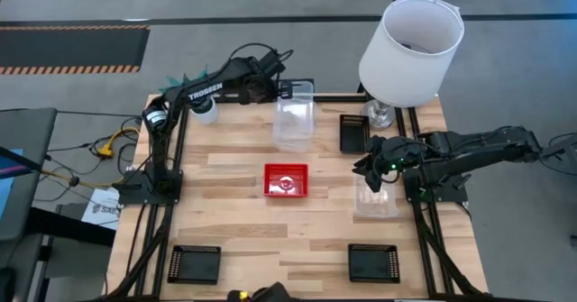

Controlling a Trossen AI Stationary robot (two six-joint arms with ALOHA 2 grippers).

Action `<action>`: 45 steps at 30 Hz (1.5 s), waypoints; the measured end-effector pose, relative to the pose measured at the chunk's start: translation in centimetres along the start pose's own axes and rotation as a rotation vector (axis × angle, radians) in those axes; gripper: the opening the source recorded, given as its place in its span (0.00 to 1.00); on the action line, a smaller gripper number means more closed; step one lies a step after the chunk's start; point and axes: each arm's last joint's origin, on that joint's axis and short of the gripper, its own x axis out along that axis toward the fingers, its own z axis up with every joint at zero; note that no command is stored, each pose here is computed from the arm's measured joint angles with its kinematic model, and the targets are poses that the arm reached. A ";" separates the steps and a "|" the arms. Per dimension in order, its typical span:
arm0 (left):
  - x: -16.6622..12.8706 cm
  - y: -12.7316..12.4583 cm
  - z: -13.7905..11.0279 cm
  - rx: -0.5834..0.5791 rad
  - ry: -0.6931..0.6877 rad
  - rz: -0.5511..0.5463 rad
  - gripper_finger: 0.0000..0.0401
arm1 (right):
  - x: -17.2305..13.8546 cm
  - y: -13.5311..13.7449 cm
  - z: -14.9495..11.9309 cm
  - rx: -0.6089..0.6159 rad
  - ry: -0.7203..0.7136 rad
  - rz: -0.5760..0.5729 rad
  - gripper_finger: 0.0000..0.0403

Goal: Stack baskets by color
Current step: Stack the bottom left transparent bin on the top transparent bin

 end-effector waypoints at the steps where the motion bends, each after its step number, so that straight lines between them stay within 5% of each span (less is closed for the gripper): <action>1: 0.0 0.1 0.0 0.009 0.007 0.003 0.00 | 0.0 0.0 0.0 0.000 0.000 0.000 0.32; 14: 0.0 0.4 -0.3 0.113 0.050 0.024 0.00 | 0.0 0.0 0.0 -0.003 0.000 0.000 0.32; 22: -0.1 0.9 -0.9 0.154 0.050 0.130 0.00 | 0.0 0.0 0.0 0.007 0.001 0.000 0.32; 34: 0.0 1.7 -1.2 0.061 0.060 0.220 0.00 | 0.0 0.0 0.0 0.008 0.001 0.000 0.32; 45: 3.9 1.8 -1.7 0.029 0.205 0.240 0.00 | 0.0 -0.1 -0.2 0.003 0.016 -0.009 0.32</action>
